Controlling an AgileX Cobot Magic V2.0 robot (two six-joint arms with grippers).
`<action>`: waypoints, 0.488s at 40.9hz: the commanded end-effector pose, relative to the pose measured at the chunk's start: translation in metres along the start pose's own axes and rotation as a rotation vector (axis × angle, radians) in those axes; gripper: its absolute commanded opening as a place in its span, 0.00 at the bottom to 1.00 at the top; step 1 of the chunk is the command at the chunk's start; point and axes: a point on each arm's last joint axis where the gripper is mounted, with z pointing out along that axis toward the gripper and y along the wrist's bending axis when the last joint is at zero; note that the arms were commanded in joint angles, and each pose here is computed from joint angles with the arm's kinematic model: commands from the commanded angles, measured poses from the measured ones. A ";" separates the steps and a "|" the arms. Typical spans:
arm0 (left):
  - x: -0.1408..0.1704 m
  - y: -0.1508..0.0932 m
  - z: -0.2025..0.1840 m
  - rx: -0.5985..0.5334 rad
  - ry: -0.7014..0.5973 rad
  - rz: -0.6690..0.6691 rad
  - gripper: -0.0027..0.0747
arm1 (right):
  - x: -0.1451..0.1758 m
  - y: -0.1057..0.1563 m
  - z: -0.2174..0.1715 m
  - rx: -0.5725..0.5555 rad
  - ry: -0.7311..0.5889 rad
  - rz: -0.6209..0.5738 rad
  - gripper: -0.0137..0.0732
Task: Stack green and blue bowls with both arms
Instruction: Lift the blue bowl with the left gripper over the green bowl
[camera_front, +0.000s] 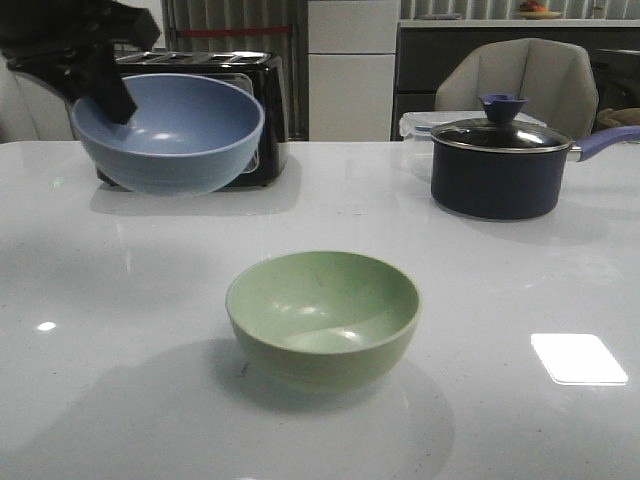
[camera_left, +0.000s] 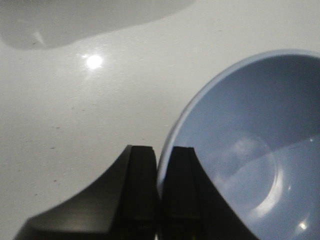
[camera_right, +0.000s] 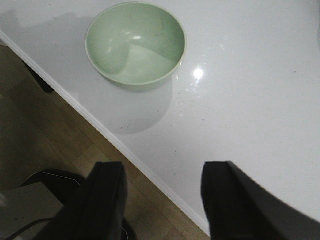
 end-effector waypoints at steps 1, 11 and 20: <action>-0.011 -0.029 -0.027 0.074 -0.092 0.050 0.15 | -0.012 -0.001 -0.006 0.009 -0.082 0.004 0.68; 0.001 -0.086 -0.022 0.255 -0.057 0.171 0.15 | -0.012 -0.001 -0.006 0.009 -0.082 0.004 0.68; 0.004 -0.095 0.007 0.264 -0.022 0.169 0.15 | -0.012 -0.001 -0.006 0.009 -0.082 0.004 0.68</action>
